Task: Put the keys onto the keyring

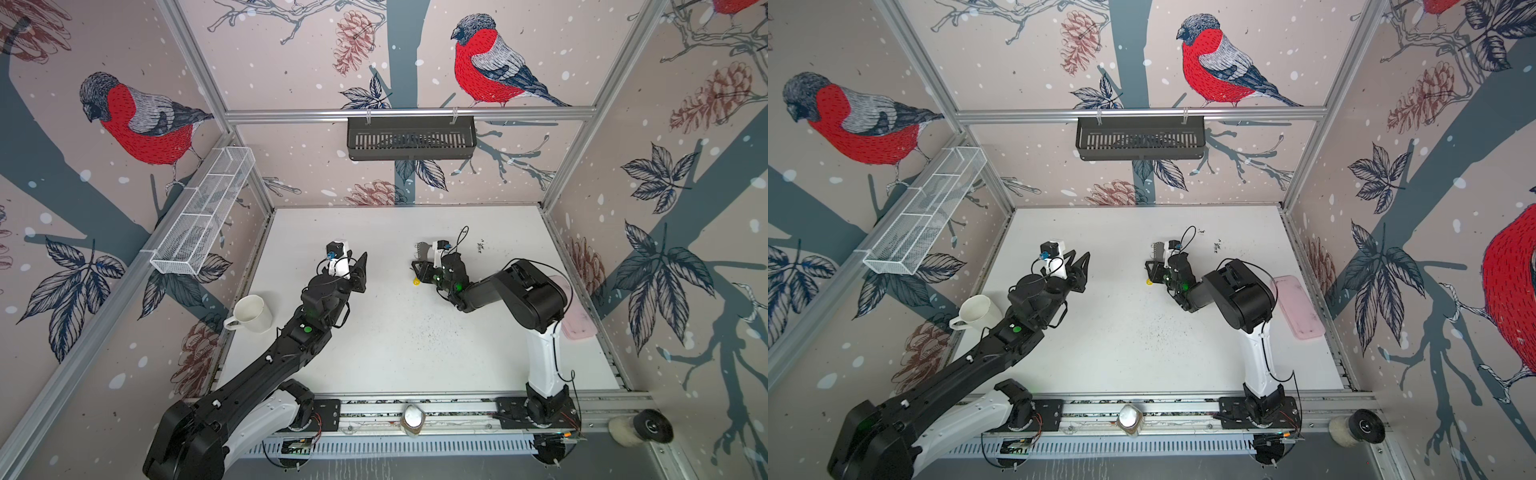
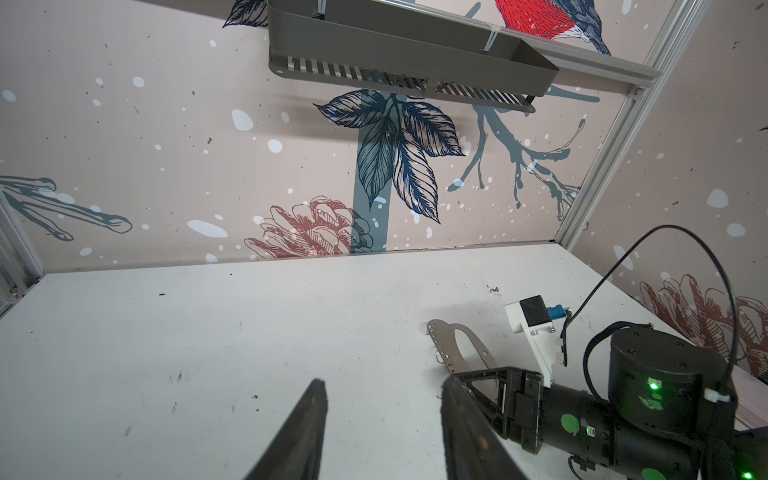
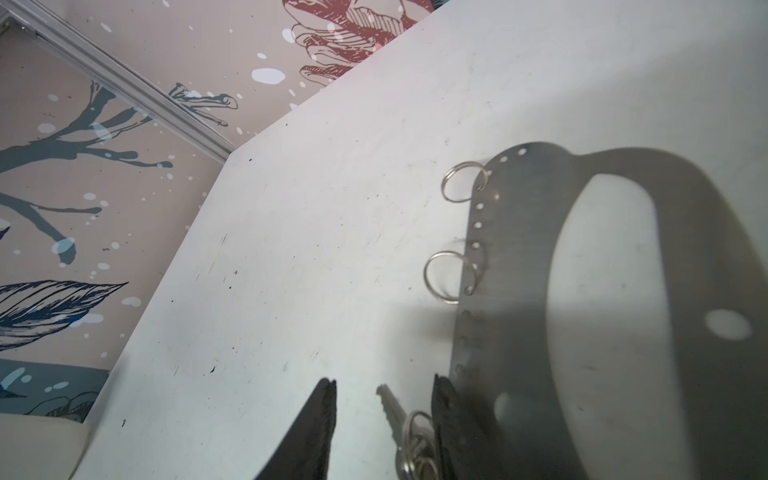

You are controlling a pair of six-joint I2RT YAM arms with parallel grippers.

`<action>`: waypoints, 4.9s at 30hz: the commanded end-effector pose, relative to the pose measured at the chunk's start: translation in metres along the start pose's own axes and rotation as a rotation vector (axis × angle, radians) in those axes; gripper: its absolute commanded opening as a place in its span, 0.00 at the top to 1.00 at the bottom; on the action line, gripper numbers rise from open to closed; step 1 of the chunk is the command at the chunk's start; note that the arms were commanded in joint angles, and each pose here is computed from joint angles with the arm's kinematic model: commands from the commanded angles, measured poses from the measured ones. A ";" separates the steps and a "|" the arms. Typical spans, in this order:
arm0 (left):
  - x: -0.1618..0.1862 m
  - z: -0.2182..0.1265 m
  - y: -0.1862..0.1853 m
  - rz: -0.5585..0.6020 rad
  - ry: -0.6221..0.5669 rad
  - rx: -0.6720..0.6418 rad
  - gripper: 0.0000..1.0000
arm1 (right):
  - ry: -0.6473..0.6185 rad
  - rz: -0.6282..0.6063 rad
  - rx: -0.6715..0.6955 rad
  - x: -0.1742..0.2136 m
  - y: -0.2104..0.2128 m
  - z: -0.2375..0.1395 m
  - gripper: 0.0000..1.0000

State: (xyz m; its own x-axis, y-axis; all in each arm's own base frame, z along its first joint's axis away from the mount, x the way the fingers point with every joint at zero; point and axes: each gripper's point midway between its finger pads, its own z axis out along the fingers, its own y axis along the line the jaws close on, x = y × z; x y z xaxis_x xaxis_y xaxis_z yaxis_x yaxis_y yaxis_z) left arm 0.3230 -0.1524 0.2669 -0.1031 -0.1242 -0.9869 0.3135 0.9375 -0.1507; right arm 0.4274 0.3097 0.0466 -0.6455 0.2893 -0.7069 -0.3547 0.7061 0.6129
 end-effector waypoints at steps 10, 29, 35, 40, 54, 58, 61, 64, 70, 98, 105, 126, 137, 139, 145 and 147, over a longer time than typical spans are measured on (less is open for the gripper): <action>-0.003 -0.002 0.000 -0.004 -0.010 0.001 0.54 | 0.034 -0.118 -0.115 -0.001 0.033 -0.012 0.56; -0.007 -0.006 0.009 0.037 -0.008 -0.050 0.49 | -0.190 -0.385 0.238 -0.103 0.017 -0.117 0.41; -0.021 -0.005 0.017 0.096 0.002 -0.114 0.45 | -0.261 -0.367 0.319 -0.136 -0.005 -0.167 0.34; -0.036 0.000 0.019 0.145 0.019 -0.148 0.42 | -0.296 -0.365 0.424 -0.154 -0.027 -0.203 0.31; -0.066 0.011 0.016 0.173 -0.025 -0.159 0.20 | -0.500 -0.241 0.552 -0.187 -0.071 -0.304 0.10; -0.066 0.016 0.015 0.176 -0.002 -0.157 0.02 | -0.518 -0.217 0.548 -0.191 -0.075 -0.311 0.00; -0.066 0.020 0.017 0.163 0.031 -0.162 0.02 | -0.520 -0.186 0.563 -0.193 -0.081 -0.315 0.00; -0.065 0.022 0.027 0.135 0.056 -0.179 0.02 | -0.529 -0.152 0.608 -0.196 -0.092 -0.323 0.00; -0.051 0.015 0.062 0.114 0.079 -0.298 0.02 | -0.537 -0.109 0.660 -0.197 -0.110 -0.334 0.00; 0.086 -0.017 0.168 0.206 -0.066 -0.495 0.02 | -0.509 -0.096 0.796 -0.197 -0.132 -0.323 0.00; 0.096 -0.029 0.195 0.150 -0.116 -0.628 0.01 | -0.571 -0.165 0.804 -0.193 -0.128 -0.325 0.00; 0.102 -0.015 0.205 0.140 -0.047 -0.668 0.01 | -0.496 -0.488 0.705 -0.126 -0.131 -0.285 0.00; 0.102 -0.015 0.205 0.140 -0.048 -0.668 0.01 | -0.579 -0.488 0.703 -0.116 -0.133 -0.299 0.00; 0.102 -0.015 0.205 0.140 -0.049 -0.669 0.01 | -0.568 -0.494 0.693 -0.115 -0.134 -0.296 0.00; 0.103 -0.015 0.205 0.140 -0.047 -0.668 0.01 | -0.482 -0.505 0.671 -0.110 -0.149 -0.272 0.00; 0.102 -0.015 0.205 0.140 -0.048 -0.668 0.01 | -0.484 -0.516 0.650 -0.110 -0.148 -0.269 0.00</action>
State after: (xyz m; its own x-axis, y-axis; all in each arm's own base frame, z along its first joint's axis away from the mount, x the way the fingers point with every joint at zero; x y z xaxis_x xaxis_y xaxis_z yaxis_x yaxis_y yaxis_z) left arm 0.3628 0.0288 0.1324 -0.0733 0.0227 -0.9970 -0.3144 0.9483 0.0447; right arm 0.3641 -0.0072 0.1161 -0.1723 -0.0055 -0.9850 0.0670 0.9976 -0.0173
